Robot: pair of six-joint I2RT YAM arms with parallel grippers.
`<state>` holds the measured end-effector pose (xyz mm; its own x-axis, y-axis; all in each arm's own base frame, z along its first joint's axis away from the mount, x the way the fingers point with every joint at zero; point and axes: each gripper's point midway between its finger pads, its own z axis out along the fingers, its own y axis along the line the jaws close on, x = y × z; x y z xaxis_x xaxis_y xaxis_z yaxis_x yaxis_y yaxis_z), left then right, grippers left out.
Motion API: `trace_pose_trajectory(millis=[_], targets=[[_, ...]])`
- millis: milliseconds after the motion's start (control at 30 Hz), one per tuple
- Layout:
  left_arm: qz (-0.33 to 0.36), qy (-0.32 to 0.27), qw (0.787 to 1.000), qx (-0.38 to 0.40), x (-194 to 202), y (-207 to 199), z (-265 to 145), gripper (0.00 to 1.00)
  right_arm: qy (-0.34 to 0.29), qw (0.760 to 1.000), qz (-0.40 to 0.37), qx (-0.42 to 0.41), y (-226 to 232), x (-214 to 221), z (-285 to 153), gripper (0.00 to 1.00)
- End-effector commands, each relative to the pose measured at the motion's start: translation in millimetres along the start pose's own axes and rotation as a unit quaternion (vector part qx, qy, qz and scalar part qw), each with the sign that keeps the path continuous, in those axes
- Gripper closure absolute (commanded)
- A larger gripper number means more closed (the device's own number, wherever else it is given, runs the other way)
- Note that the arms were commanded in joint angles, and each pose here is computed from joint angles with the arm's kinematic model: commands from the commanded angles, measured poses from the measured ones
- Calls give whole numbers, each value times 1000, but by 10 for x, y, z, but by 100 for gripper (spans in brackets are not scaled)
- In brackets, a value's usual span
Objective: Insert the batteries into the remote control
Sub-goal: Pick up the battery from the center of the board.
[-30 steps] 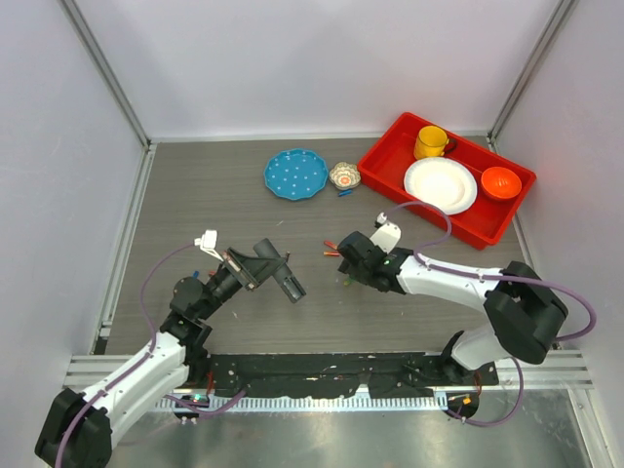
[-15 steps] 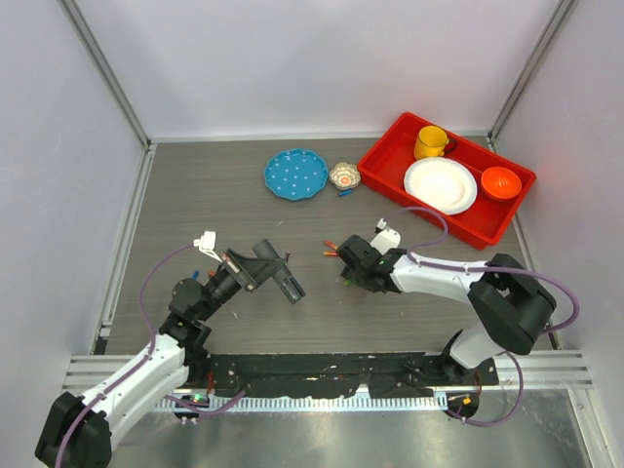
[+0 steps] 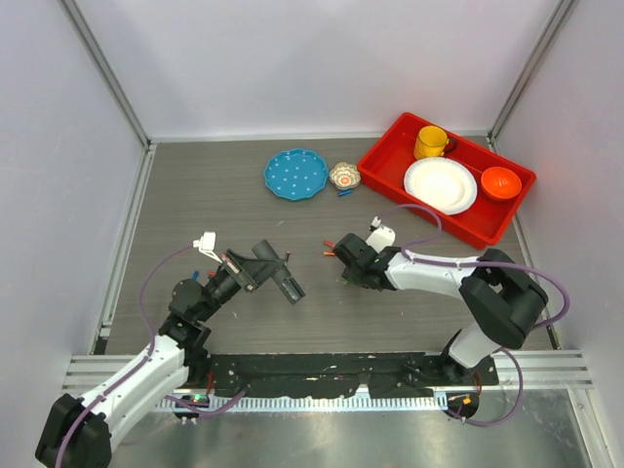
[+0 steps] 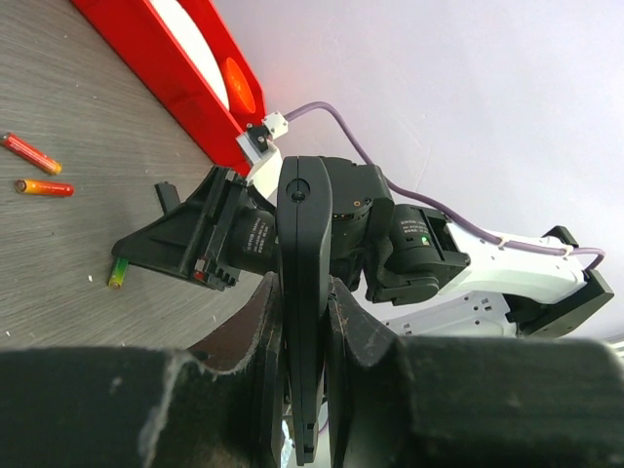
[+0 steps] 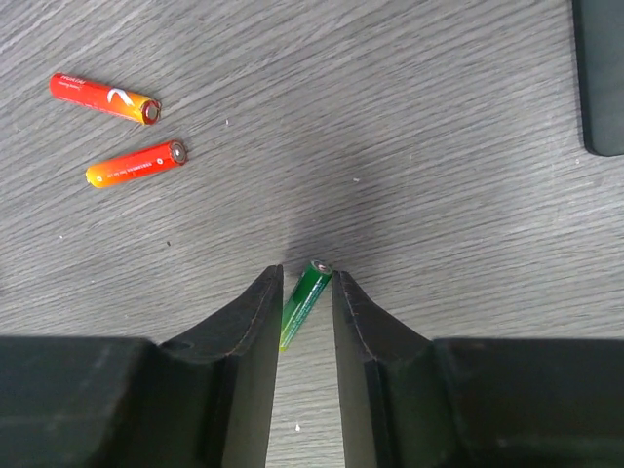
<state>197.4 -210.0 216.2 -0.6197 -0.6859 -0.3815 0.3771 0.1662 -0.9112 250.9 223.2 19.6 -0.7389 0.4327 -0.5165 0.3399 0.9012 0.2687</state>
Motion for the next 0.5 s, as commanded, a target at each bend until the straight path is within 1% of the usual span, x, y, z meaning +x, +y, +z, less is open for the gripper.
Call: trace_pose_trajectory(millis=[0,133,267,300,367,400,467], targets=[[17,-12,1000,14,-57,-65,-2,100,16,999,-28,26,-122,95,75,70],[17,-12,1000,13,-54,-59,-5,100,21,998,-43,32,-156,124,96,74],[18,-10,1000,13,-46,-58,-7,100,21,996,-83,36,-153,86,78,79],[18,-10,1000,12,-44,-50,-8,100,25,992,-114,38,-166,84,80,81],[17,-9,1000,12,-39,-49,-9,100,32,988,-144,35,-105,46,46,83],[17,-8,1000,11,-36,-42,-10,100,38,982,-179,38,-126,42,53,86],[17,-9,1000,10,-37,-35,-12,100,43,977,-207,36,-87,-5,20,89]])
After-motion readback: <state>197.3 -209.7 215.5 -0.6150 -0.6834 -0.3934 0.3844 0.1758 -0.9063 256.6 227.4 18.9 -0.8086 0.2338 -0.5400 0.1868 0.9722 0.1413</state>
